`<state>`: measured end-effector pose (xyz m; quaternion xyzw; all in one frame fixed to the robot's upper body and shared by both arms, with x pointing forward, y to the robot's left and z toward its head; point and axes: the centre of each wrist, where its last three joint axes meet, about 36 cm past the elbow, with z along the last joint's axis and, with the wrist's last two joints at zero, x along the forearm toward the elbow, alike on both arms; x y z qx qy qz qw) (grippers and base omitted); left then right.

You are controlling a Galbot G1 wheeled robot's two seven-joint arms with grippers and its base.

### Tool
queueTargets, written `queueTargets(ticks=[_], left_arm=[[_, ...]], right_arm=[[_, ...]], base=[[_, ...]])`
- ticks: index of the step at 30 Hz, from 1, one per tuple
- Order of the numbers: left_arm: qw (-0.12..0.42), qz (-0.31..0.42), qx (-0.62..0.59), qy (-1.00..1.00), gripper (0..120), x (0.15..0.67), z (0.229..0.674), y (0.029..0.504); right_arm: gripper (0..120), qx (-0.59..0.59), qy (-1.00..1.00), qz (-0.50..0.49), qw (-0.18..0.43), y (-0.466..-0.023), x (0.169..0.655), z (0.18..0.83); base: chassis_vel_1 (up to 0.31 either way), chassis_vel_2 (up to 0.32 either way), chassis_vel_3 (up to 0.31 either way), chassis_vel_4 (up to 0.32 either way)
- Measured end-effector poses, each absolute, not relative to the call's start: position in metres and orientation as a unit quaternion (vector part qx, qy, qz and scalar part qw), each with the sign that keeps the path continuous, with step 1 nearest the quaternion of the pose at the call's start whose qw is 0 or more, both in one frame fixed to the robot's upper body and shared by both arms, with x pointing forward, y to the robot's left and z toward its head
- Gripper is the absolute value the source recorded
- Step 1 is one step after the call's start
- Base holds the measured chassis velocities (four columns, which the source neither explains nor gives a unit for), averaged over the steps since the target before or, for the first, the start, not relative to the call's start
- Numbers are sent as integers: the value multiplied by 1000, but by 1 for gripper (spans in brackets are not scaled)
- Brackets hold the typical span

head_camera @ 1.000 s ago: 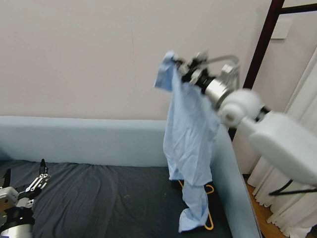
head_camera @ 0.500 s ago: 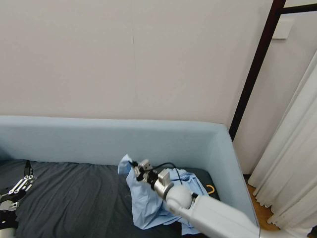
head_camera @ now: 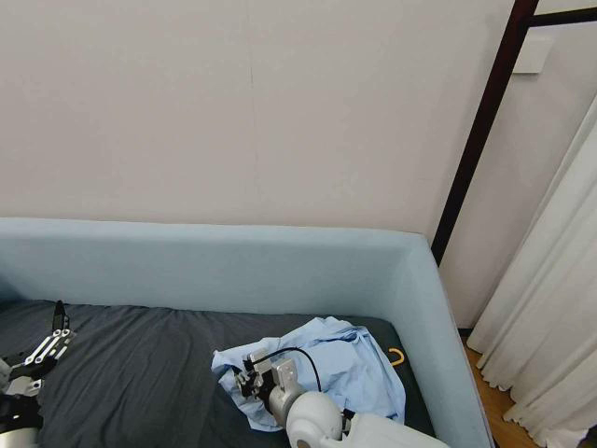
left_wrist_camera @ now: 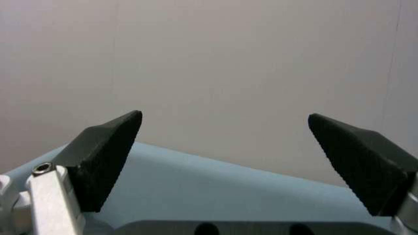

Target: Pick up the clothes from the sofa and hang them on the clothes hanger.

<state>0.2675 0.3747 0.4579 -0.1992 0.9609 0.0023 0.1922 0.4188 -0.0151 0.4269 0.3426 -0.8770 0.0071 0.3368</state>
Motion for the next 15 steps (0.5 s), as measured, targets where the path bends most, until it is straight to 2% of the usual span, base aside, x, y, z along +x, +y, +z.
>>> queueTargets(ticks=[2,3,6,10,13,14,15], left_arm=[[192,2,-199,961,100,268,458,374],[192,2,-199,961,100,268,458,374],[193,2,-197,961,100,268,459,374],[195,1,-195,961,100,268,460,372],[195,1,-193,962,100,268,462,371],[195,1,-193,962,100,268,462,371],[195,1,-192,962,100,267,462,370]], right_arm=[[52,354,-861,1,365,-25,421,450],[52,354,-861,1,365,-25,421,450],[65,363,-861,-13,356,-41,422,475],[79,347,-887,0,305,-59,438,476],[91,324,-917,40,228,-96,495,449],[91,324,-917,40,228,-96,495,449],[96,316,-925,65,203,-114,517,437]], base=[[0,0,0,0],[0,0,0,0],[0,0,0,0],[0,0,0,0],[0,0,0,0],[0,0,0,0],[0,0,0,0]])
